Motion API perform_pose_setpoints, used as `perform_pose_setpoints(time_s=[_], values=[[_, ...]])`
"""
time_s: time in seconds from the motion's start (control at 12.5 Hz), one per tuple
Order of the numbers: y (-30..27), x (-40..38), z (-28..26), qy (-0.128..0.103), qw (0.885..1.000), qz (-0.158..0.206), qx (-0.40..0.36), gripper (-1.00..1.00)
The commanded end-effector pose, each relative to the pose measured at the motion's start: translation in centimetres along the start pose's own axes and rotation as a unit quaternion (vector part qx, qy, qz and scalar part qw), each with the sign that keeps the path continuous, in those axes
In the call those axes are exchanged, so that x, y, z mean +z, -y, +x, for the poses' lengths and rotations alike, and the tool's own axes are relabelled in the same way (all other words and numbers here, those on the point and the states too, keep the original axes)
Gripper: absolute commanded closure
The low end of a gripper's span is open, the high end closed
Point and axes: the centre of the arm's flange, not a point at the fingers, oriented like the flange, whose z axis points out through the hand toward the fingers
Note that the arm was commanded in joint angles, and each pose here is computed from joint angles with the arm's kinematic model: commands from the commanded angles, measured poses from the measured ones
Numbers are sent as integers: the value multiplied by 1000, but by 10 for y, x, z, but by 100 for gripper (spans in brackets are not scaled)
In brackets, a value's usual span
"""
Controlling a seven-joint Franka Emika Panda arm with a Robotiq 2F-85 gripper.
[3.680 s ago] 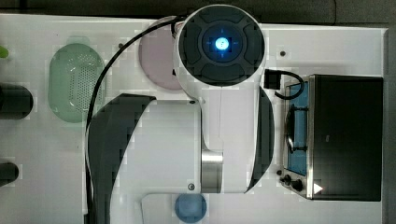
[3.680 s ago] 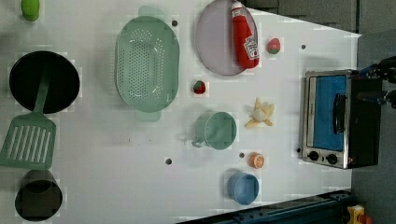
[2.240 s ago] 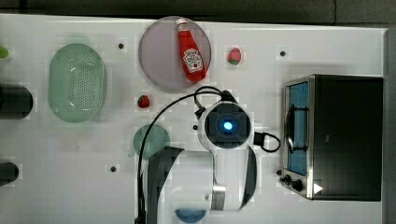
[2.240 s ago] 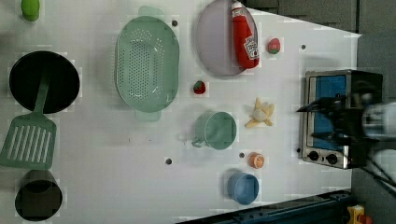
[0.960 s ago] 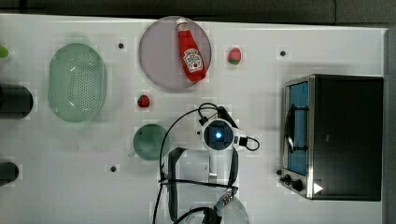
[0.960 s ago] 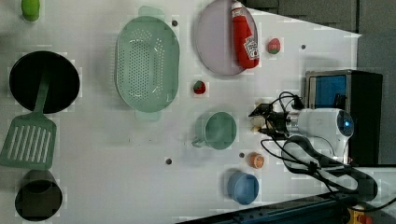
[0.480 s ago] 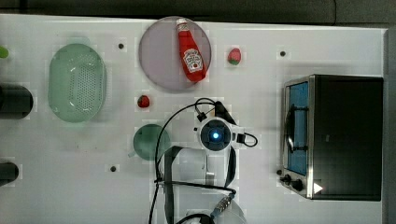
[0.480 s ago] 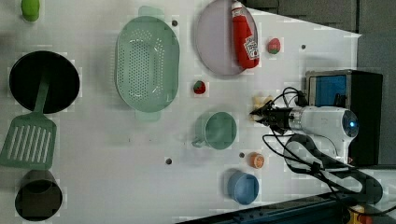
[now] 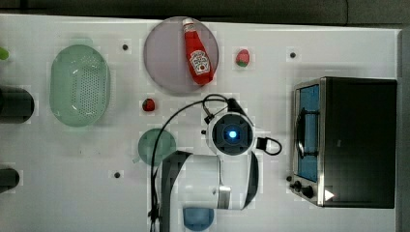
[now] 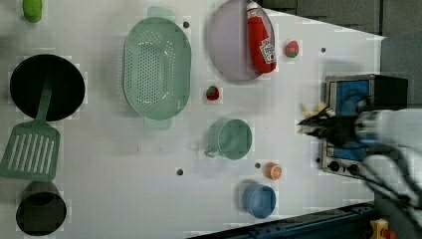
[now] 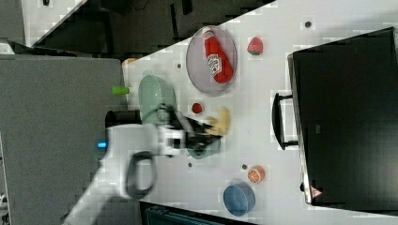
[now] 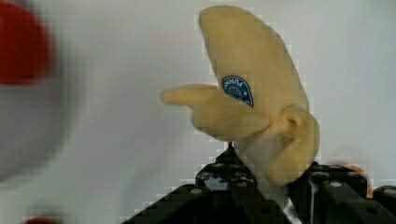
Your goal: Pick banana from table and place on oven.
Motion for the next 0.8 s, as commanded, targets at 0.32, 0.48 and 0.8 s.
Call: perform_pose_setpoints(time_s=[0.32,0.48,0.8], values=[[-1,-201,6,-22,999,27,19,48],[-13,-229,25,-12,999,18,39,48],[-60,-259,105,-31,999,21,20,48]])
